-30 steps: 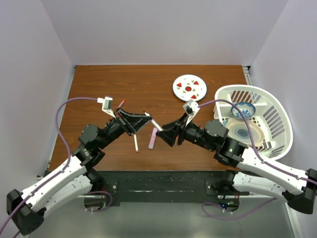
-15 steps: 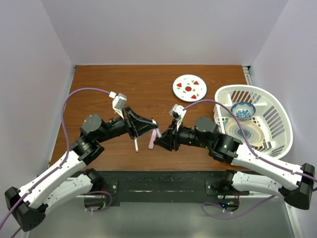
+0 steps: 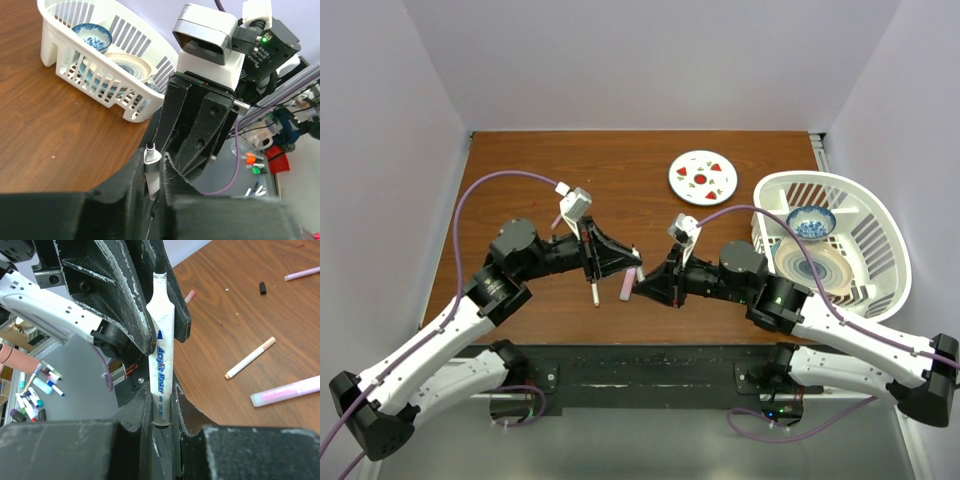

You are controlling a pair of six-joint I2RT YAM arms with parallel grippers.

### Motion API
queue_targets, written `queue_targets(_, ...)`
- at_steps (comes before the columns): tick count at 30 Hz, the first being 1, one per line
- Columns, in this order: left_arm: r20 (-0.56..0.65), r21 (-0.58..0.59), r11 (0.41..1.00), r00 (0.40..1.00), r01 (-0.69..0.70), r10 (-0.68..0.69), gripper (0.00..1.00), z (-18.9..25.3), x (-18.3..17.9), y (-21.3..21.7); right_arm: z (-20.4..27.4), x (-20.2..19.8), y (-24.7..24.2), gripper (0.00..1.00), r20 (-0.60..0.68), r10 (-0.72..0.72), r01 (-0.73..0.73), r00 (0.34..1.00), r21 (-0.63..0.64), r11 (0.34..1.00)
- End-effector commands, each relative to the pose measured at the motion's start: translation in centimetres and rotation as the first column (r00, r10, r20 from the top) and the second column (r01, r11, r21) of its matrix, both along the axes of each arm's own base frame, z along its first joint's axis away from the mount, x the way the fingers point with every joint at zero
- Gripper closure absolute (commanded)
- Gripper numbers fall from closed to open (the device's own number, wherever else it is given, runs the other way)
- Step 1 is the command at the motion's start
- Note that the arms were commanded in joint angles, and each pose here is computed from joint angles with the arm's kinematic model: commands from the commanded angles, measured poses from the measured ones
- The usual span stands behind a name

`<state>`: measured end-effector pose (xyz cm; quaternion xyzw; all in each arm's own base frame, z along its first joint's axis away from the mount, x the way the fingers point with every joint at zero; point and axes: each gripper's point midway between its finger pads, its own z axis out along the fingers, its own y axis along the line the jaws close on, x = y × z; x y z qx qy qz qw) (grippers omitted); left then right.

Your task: Insert the pens into the pen caps

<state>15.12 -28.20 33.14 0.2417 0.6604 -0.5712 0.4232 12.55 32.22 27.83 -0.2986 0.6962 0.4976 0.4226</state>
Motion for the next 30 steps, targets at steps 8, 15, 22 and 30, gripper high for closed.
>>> queue_targets(8,-0.151,0.077,0.852,0.838,-0.519,0.524,0.18,0.8,7.4,4.7,-0.7,1.6,-2.2,1.0,-0.064,-0.179,0.182,0.982,0.043,0.982)
queue_targets(15,-0.226,0.245,0.586,0.542,-0.772,0.809,0.21,-1.7,13.0,9.5,-2.1,2.5,-5.6,1.0,-0.114,-0.336,0.34,0.935,0.012,0.94)
queue_targets(22,-0.282,0.615,0.228,0.06,-0.755,0.958,0.38,-10.7,17.6,18.5,-1.1,2.1,-7.4,1.0,-0.111,-0.365,0.373,0.924,0.07,0.925)
queue_targets(30,-0.316,0.826,0.129,-0.263,-0.549,0.911,0.6,-21.2,20.9,23.7,0.0,2.0,-8.0,1.0,-0.089,-0.37,0.379,0.925,0.113,0.919)
